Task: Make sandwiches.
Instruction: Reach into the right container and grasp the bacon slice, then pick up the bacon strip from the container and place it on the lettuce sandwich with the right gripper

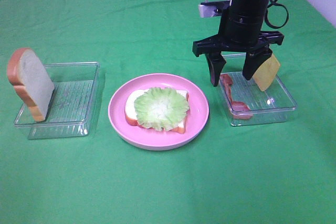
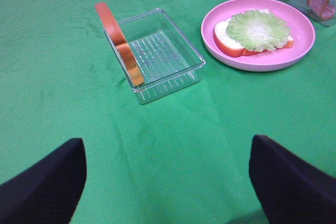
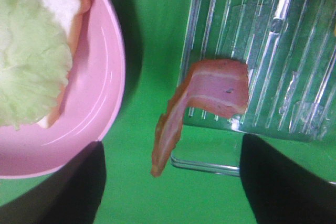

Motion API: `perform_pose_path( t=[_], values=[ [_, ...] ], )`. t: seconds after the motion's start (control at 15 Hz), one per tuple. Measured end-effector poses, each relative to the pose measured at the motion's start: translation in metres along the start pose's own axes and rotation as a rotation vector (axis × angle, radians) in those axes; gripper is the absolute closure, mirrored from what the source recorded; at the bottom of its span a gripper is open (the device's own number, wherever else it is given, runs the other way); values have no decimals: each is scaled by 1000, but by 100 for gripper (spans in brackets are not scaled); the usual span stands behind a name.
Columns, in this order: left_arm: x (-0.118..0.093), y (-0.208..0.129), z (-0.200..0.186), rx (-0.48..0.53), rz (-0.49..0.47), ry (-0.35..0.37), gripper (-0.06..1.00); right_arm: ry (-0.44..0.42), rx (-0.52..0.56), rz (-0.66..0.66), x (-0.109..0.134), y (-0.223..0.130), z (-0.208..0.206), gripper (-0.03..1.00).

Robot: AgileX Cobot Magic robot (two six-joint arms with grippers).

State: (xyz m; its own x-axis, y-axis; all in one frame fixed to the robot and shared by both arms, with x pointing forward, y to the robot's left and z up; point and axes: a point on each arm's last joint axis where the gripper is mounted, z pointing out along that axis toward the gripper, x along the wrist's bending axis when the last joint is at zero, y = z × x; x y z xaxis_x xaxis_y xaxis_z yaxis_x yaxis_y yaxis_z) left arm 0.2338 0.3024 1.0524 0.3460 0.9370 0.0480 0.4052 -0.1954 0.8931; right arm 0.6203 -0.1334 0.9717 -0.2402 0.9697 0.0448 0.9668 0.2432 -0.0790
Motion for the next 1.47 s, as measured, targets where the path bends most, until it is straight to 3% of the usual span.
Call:
perform_pose_path(
  t=[0.33, 0.6, 0.93, 1.13, 1.47],
  values=[
    [0, 0, 0, 0, 0, 0, 14, -6, 24, 3, 0, 10, 29, 35],
    [0, 0, 0, 0, 0, 0, 14, -13, 21, 2, -1, 13, 36, 48],
    [0, 0, 0, 0, 0, 0, 14, -60, 17, 10, -5, 14, 37, 73],
    [0, 0, 0, 0, 0, 0, 14, -71, 19, 7, -6, 14, 37, 95],
    [0, 0, 0, 0, 0, 0, 14, -71, 13, 8, -6, 6, 17, 97]
  ],
)
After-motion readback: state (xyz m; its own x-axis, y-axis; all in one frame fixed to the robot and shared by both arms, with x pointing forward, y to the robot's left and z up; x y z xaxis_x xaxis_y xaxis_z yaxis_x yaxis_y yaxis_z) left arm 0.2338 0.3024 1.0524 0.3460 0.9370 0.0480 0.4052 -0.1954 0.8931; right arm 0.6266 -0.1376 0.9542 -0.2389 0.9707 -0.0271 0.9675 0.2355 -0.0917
